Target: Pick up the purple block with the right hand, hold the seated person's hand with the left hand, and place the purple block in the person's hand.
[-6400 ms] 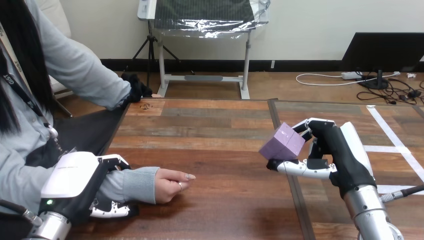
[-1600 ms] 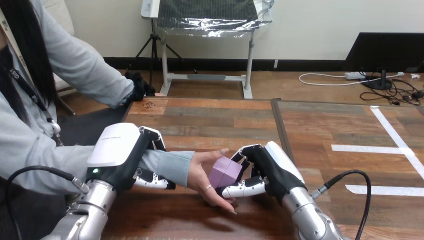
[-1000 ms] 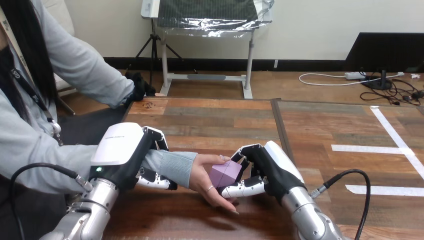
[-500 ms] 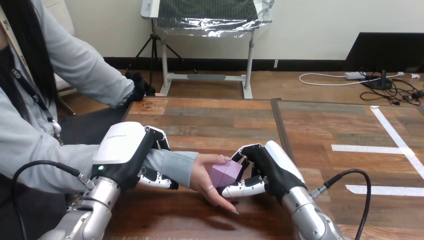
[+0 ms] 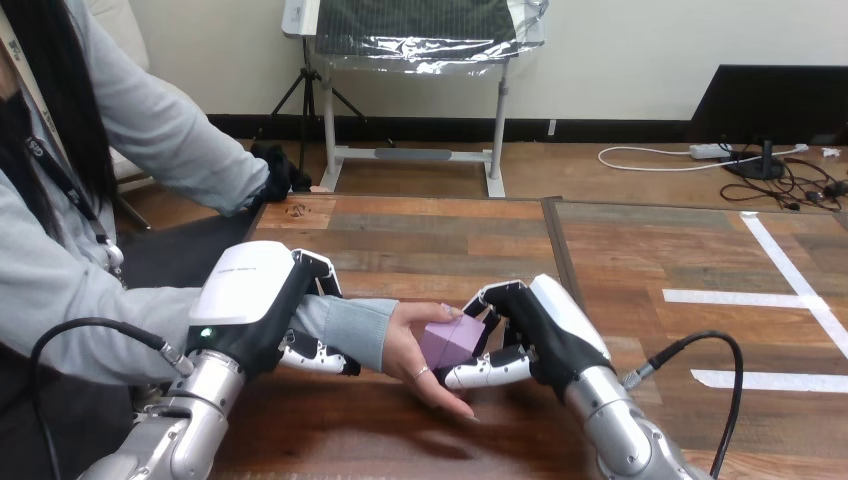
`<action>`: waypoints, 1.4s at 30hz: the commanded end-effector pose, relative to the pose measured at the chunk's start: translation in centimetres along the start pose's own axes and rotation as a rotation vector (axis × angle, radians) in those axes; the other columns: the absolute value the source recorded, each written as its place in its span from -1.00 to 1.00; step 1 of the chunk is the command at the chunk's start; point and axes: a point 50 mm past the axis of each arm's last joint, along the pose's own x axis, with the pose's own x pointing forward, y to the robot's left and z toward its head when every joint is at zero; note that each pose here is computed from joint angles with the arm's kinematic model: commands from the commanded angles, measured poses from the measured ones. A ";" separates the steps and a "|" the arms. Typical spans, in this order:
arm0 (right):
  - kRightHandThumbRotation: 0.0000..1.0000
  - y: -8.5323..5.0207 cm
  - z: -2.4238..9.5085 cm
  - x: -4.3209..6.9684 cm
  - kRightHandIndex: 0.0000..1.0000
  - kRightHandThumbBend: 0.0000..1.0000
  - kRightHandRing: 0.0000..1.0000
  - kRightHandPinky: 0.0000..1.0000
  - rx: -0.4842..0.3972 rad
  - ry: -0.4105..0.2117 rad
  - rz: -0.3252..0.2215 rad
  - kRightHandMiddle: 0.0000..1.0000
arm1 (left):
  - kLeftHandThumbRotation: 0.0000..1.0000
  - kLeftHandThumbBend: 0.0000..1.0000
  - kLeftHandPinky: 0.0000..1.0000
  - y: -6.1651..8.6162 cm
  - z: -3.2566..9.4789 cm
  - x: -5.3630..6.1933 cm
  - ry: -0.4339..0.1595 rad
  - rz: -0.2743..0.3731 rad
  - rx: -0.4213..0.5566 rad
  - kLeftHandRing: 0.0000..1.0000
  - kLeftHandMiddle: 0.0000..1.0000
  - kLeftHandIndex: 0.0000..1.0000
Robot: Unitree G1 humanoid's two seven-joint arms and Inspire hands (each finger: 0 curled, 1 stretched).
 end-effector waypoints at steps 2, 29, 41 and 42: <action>-0.77 -2.2 5.5 3.1 -0.59 -0.26 -0.77 -0.86 -0.041 -0.197 -0.064 -0.64 | -0.59 0.92 -0.49 3.8 4.5 5.0 -0.204 0.187 -0.030 -0.44 -0.35 -0.31; -0.11 -3.3 4.7 3.3 -0.12 0.23 -0.31 -0.42 -0.083 -0.148 -0.056 -0.20 | -0.38 0.95 -0.16 3.8 3.9 4.2 -0.206 0.203 -0.041 -0.12 -0.04 0.03; 0.22 -3.7 4.1 3.1 0.31 0.71 0.15 0.02 -0.132 -0.130 -0.058 0.24 | -0.24 0.87 0.16 3.8 3.4 3.4 -0.217 0.206 -0.040 0.14 0.19 0.28; 0.24 -3.8 4.1 3.1 0.34 0.73 0.18 0.05 -0.135 -0.129 -0.057 0.27 | -0.24 0.86 0.20 3.8 3.4 3.3 -0.217 0.207 -0.039 0.15 0.21 0.29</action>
